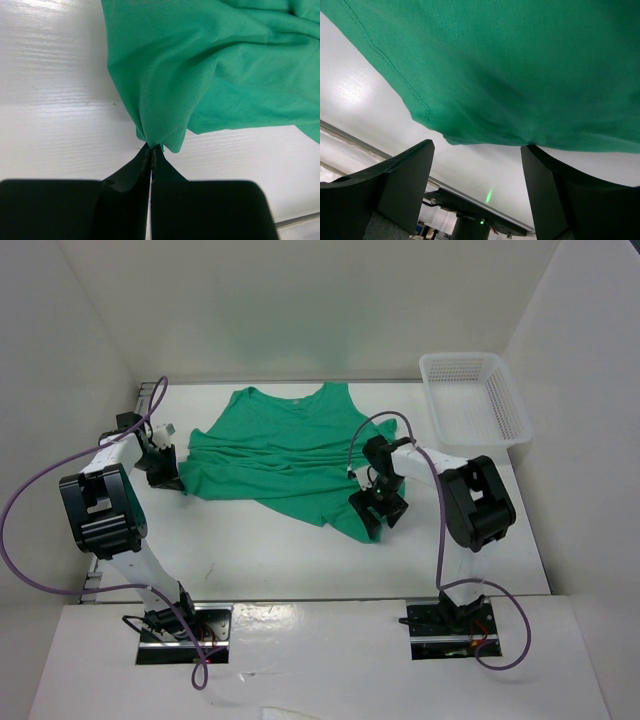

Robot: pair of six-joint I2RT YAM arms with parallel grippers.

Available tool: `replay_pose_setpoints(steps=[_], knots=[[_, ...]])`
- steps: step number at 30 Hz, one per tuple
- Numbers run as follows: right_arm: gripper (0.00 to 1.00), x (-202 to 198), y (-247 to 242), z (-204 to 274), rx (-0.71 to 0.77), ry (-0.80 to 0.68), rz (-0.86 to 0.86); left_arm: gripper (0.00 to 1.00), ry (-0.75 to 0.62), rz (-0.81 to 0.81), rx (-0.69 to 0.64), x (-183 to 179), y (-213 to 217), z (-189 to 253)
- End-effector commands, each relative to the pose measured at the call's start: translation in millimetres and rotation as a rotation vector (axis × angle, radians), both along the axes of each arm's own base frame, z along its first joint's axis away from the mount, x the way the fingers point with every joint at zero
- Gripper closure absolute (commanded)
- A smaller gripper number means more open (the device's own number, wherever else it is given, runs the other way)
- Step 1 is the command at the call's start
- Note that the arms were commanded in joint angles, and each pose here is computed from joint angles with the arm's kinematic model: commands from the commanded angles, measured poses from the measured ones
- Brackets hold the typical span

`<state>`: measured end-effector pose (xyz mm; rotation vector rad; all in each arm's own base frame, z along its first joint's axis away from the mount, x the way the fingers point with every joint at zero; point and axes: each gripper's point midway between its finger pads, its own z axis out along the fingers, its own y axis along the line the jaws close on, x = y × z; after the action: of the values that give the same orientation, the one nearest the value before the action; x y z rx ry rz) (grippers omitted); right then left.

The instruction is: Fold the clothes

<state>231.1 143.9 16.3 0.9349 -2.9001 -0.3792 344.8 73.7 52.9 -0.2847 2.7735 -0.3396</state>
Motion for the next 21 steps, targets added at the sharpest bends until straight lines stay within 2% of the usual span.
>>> replay_pose_setpoints(steps=[1, 7, 9, 17, 21], knots=[[0.22, 0.5, 3.4, -7.4, 0.014, 0.035, 0.006, 1.0, -0.036, -0.016, 0.013, -0.2, 1.3, 11.4], [0.3, 13.6, 4.7, -14.0, -0.059, -0.025, -0.02, 1.0, -0.027, -0.016, 0.01, -0.6, 1.1, 8.4], [0.3, 14.8, 4.5, -18.9, -0.104, -0.045, -0.012, 1.0, -0.027, -0.016, 0.01, -0.6, 1.1, 8.4], [0.3, 4.4, 20.3, -25.7, -0.124, -0.034, 0.048, 1.0, -0.027, -0.016, 0.01, -0.6, 1.1, 8.4], [0.42, 4.4, 19.0, -33.3, -0.155, -0.034, 0.052, 1.0, -0.027, -0.016, 0.01, -0.6, 1.1, 8.4]])
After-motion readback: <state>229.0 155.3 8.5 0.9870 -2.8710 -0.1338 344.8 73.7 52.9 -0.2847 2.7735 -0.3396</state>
